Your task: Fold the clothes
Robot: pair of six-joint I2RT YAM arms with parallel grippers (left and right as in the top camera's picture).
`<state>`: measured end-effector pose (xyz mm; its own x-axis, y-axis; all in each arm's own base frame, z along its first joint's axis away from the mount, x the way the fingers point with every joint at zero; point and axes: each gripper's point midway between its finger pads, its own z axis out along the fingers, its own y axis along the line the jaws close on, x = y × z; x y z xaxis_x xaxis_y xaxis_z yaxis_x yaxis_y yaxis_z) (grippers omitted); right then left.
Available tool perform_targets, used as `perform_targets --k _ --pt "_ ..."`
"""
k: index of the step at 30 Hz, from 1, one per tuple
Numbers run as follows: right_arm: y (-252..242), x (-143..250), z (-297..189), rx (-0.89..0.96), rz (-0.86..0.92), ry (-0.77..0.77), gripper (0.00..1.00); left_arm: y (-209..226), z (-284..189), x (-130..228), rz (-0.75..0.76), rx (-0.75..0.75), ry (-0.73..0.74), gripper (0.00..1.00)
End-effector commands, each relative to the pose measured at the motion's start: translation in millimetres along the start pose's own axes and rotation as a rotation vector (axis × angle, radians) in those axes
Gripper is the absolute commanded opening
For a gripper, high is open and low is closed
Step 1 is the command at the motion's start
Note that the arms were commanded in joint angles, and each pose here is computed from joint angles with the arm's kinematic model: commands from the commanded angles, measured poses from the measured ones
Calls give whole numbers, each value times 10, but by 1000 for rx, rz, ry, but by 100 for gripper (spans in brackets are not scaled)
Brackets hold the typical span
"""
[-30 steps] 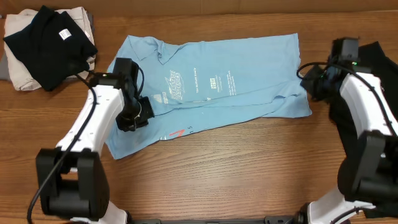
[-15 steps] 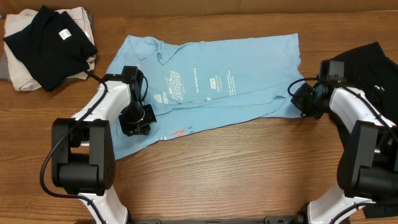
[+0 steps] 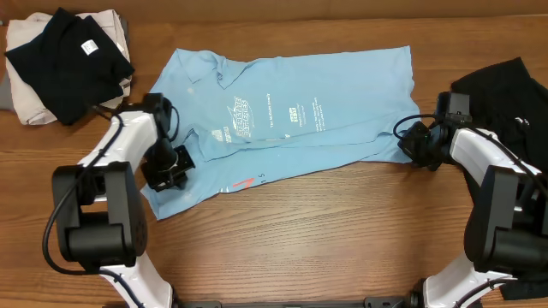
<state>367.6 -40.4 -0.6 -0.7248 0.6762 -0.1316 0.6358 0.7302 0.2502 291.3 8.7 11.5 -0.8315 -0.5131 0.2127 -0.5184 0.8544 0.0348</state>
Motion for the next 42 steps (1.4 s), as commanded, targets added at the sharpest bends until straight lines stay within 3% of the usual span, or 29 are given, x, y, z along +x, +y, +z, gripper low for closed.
perform_targets --k 1,7,16,19,24,32,42 --pt "-219 30 -9 101 54 4 4 181 23 -58 -74 -19 8 4" --pt "-357 -41 -274 204 99 -36 4 384 11 -161 -161 -2 6 4" --pt "-238 -69 -832 155 108 -119 4 457 -228 -363 -204 41 -69 4" --pt "-215 -74 -957 138 104 -143 4 244 -475 -422 -111 110 -134 4" --pt "-186 -102 -950 125 100 -152 4 -357 -723 -292 177 217 -214 4" --pt "-61 -116 -832 71 73 -151 4 -826 -317 -41 278 157 -134 4" --pt "-140 2 -442 113 59 -40 4 -660 159 -48 231 70 0 4"
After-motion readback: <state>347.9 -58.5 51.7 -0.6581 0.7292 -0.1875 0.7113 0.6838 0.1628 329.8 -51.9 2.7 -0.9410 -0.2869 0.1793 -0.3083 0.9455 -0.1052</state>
